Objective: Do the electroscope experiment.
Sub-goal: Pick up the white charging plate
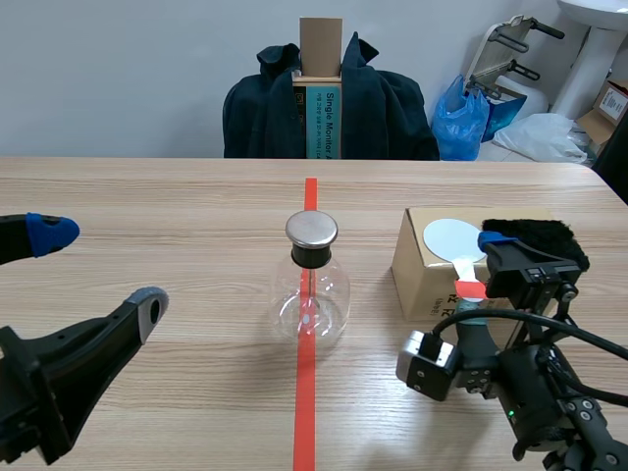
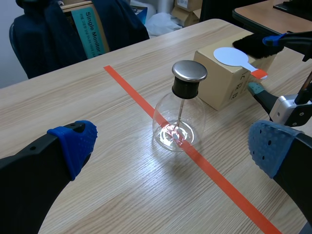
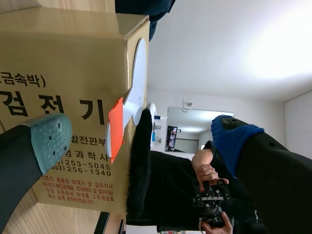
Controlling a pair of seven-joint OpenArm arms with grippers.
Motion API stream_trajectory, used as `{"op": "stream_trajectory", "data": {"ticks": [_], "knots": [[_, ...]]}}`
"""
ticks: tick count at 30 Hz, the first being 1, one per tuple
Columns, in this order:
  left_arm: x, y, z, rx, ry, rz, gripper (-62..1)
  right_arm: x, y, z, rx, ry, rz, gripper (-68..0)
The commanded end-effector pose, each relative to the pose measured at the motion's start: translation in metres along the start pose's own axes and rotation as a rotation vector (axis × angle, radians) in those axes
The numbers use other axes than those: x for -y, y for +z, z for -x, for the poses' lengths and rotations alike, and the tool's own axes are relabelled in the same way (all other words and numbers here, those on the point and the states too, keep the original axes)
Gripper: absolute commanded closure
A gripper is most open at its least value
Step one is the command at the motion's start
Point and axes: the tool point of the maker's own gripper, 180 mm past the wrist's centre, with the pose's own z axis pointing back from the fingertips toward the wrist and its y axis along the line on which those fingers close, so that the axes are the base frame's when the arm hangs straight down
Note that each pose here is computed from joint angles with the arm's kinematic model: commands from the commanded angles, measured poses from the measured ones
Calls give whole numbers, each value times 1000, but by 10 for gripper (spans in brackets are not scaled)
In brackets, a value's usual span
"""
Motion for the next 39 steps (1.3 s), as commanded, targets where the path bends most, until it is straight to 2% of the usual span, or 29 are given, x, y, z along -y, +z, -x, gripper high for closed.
{"op": "stream_trajectory", "data": {"ticks": [1,4,10,15,21,24,28,32,35,37,39], "knots": [[4,-2,-9,33,6,12,-623,14,-5,4,0,12,44,-561],[4,-2,-9,33,6,12,-623,14,-5,4,-1,12,44,-456],[4,-2,-9,33,6,12,-623,14,-5,3,8,12,44,-174],[4,-2,-9,33,6,12,-623,14,-5,3,10,12,44,-5],[4,-2,-9,33,6,12,-623,15,-5,3,11,13,52,-7],[4,-2,-9,33,6,12,-623,30,-3,4,11,17,132,-7],[4,-2,-9,33,6,12,-623,50,-6,11,4,40,189,-7],[4,-2,-7,25,4,12,-623,96,-10,26,-27,75,303,-7],[5,-2,-4,9,-26,17,-599,145,-9,38,-66,89,425,-7],[5,-2,0,-18,-41,19,-523,179,-3,45,-84,99,511,-7],[4,-2,6,-53,-45,18,-383,213,6,51,-102,110,596,-7]]}}
